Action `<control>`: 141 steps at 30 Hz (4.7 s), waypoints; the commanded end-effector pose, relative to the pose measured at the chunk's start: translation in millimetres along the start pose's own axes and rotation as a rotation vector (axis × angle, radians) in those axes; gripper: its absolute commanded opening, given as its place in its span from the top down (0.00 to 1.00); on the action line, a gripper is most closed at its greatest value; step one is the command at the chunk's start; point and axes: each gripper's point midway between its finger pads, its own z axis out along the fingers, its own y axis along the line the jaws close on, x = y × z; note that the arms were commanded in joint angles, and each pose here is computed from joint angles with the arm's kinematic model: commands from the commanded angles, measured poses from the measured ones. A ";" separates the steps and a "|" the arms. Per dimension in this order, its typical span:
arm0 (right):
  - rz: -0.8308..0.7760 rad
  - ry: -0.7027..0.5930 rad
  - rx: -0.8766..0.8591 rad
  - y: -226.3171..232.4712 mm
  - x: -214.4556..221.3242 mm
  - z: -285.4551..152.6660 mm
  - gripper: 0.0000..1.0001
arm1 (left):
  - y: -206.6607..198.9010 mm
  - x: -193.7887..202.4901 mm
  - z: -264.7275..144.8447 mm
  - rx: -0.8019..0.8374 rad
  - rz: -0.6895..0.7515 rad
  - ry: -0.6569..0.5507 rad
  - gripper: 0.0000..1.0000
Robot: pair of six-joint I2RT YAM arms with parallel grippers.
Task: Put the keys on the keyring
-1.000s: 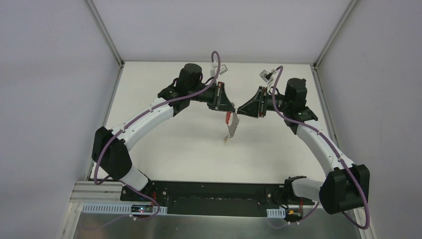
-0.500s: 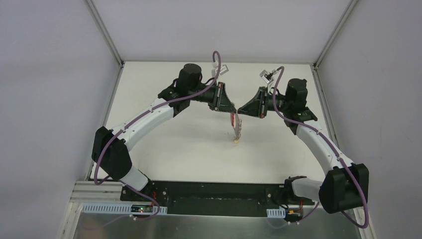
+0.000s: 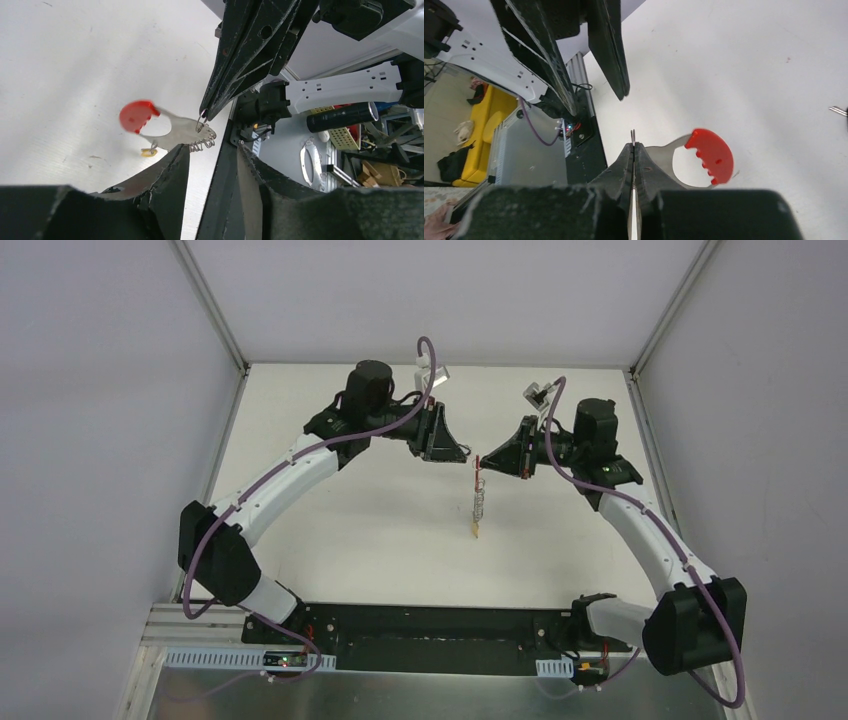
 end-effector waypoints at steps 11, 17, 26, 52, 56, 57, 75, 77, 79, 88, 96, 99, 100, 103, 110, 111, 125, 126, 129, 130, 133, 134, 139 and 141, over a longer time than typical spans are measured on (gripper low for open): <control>-0.116 -0.115 0.419 -24.4 -50.4 -21.8 1.00 | 19.7 -28.2 -13.2 -0.170 0.077 -0.057 0.51; -0.132 -0.122 0.557 -34.7 -55.2 -22.6 1.00 | 41.5 -30.0 -10.8 -0.262 0.071 -0.052 0.53; -0.172 -0.129 0.693 -42.6 -59.5 -24.5 1.00 | 69.9 -32.4 -4.0 -0.345 0.096 -0.018 0.54; -0.223 -0.126 0.751 -44.9 -53.9 -16.9 1.00 | 58.6 -38.2 36.7 -0.156 0.119 0.032 0.59; -0.224 -0.102 0.662 -36.0 -45.9 -5.9 1.00 | 46.5 -39.3 38.4 -0.103 0.148 0.040 0.61; -0.226 -0.095 0.645 -34.3 -44.0 -3.9 1.00 | 43.8 -39.6 38.3 -0.089 0.155 0.041 0.63; -0.188 -0.045 0.340 -11.9 -25.3 7.7 1.00 | 6.7 -14.8 25.7 0.124 0.251 0.112 0.69; -0.176 -0.047 0.313 -11.2 -24.9 7.7 1.00 | 2.7 -10.6 23.1 0.145 0.265 0.113 0.68; -0.164 -0.048 0.282 -9.4 -24.4 7.5 1.00 | 0.6 -5.8 20.3 0.155 0.277 0.116 0.66; -0.113 -0.048 0.123 3.3 -23.4 9.8 1.00 | -1.8 2.3 15.3 0.163 0.290 0.095 0.63; -0.112 -0.045 0.043 9.4 -19.6 6.6 1.00 | -1.3 0.4 10.8 0.148 0.300 0.075 0.64; -0.093 -0.045 0.020 12.7 -18.1 5.1 1.00 | -0.7 -2.4 8.1 0.144 0.302 0.060 0.66; -0.095 -0.042 0.011 13.8 -17.0 5.1 1.00 | -0.3 -2.8 7.7 0.144 0.298 0.056 0.67; -0.096 -0.046 0.003 14.5 -17.0 4.6 1.00 | -1.6 -2.8 8.2 0.153 0.287 0.048 0.70; -0.078 -0.057 -0.007 13.1 -18.1 5.7 1.00 | -2.0 -2.7 13.6 0.169 0.259 0.034 0.77; -0.077 -0.058 -0.009 13.0 -17.9 5.7 1.00 | -1.7 -3.3 14.2 0.169 0.257 0.031 0.78; -0.067 -0.061 -0.013 8.9 -15.7 6.7 1.00 | -4.2 -5.2 16.3 0.188 0.225 0.023 0.92; -0.068 -0.063 -0.011 8.8 -16.0 6.5 1.00 | -4.3 -4.5 16.2 0.190 0.224 0.025 0.92; -0.068 -0.065 -0.008 8.3 -16.6 5.7 1.00 | -4.1 -1.6 15.7 0.192 0.222 0.029 0.90; -0.068 -0.066 -0.006 7.8 -17.0 5.4 1.00 | -4.4 -1.0 15.2 0.193 0.224 0.029 0.89; -0.069 -0.069 -0.004 7.4 -17.8 4.3 1.00 | -4.9 1.9 14.2 0.198 0.225 0.034 0.84; -0.069 -0.070 -0.004 7.6 -18.5 3.9 1.00 | -5.5 3.1 13.7 0.200 0.224 0.036 0.82; -0.068 -0.075 -0.001 7.6 -19.8 2.3 1.00 | -6.4 3.5 13.2 0.208 0.242 0.022 0.78; -0.064 -0.075 -0.005 7.9 -19.4 2.5 1.00 | -6.0 2.4 13.9 0.207 0.240 0.014 0.80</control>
